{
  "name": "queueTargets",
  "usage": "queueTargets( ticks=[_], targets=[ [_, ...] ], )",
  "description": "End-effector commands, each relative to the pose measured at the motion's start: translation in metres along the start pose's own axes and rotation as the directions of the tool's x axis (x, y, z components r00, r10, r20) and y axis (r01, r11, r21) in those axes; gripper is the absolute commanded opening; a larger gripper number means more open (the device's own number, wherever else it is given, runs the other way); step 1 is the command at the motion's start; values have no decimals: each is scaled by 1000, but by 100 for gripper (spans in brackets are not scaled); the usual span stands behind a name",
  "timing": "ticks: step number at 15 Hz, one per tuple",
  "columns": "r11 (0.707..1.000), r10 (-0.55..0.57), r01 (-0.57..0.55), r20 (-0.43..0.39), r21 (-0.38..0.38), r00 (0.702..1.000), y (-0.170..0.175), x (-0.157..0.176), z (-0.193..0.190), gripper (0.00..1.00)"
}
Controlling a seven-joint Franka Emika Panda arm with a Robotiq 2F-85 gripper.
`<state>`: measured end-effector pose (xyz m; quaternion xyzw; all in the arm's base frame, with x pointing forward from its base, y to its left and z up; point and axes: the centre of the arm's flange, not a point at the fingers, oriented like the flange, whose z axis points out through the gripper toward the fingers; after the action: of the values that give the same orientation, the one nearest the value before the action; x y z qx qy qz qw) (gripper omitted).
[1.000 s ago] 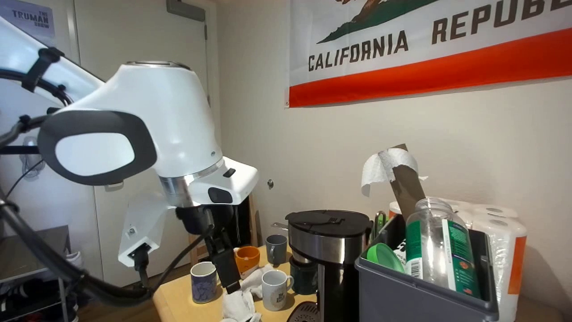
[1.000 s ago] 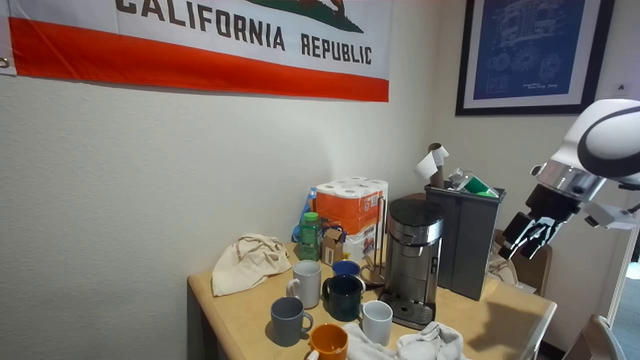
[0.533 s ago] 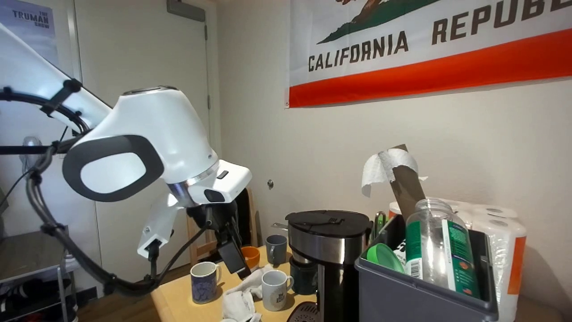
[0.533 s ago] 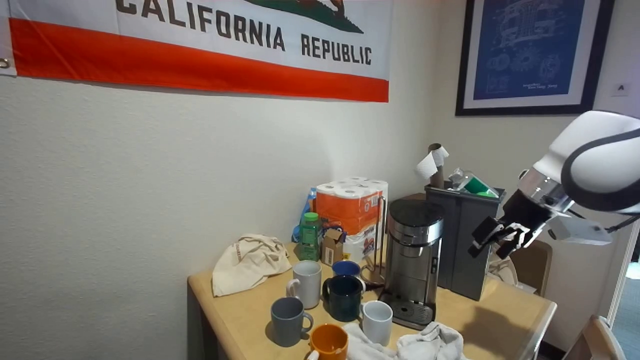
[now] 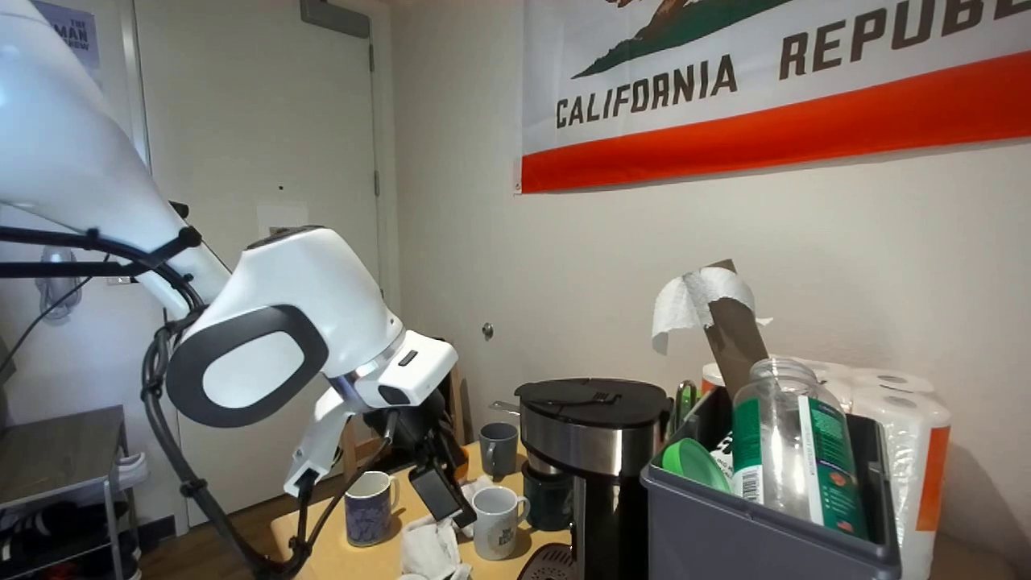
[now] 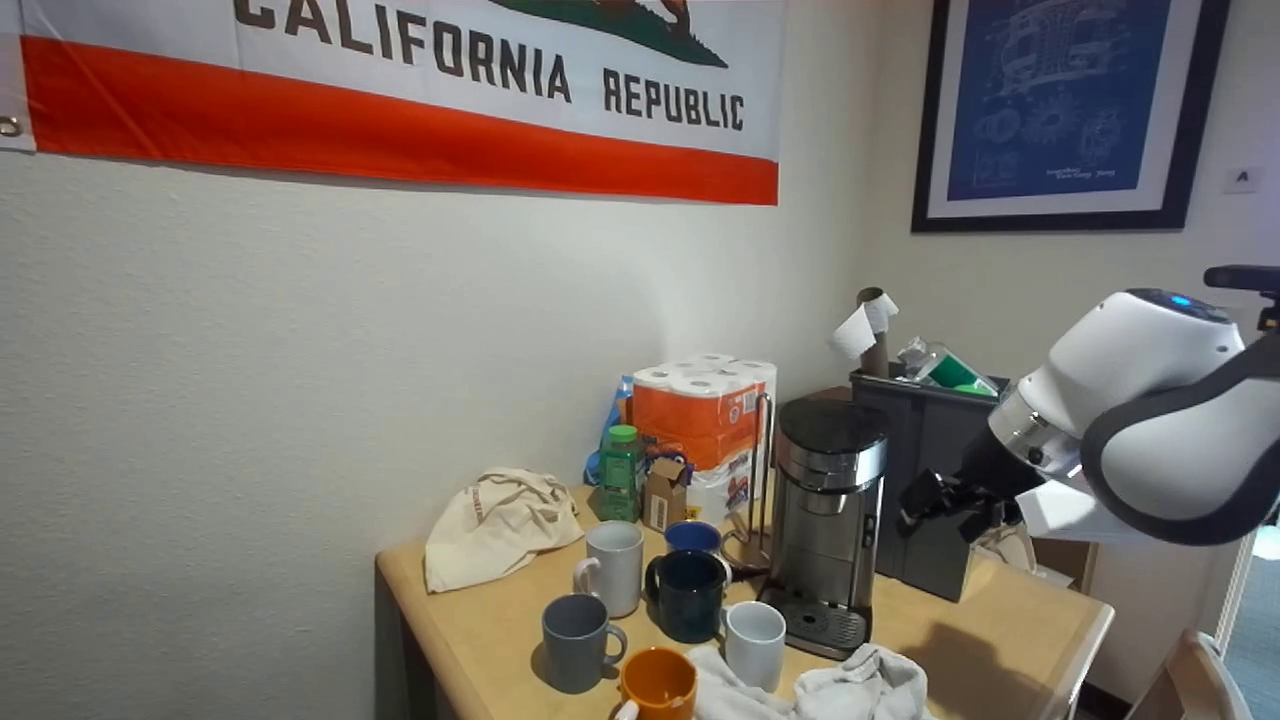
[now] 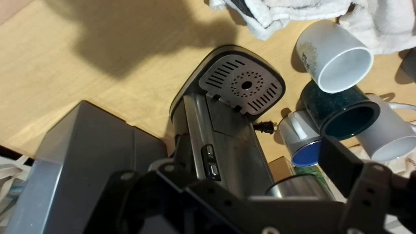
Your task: Move the coffeemaker to the right
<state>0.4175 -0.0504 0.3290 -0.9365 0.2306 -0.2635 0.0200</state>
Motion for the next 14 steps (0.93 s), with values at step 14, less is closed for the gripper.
queueTargets(
  ticks=[14],
  targets=[
    [971, 162, -185, -157, -149, 974, -51, -42, 20, 100]
  ],
)
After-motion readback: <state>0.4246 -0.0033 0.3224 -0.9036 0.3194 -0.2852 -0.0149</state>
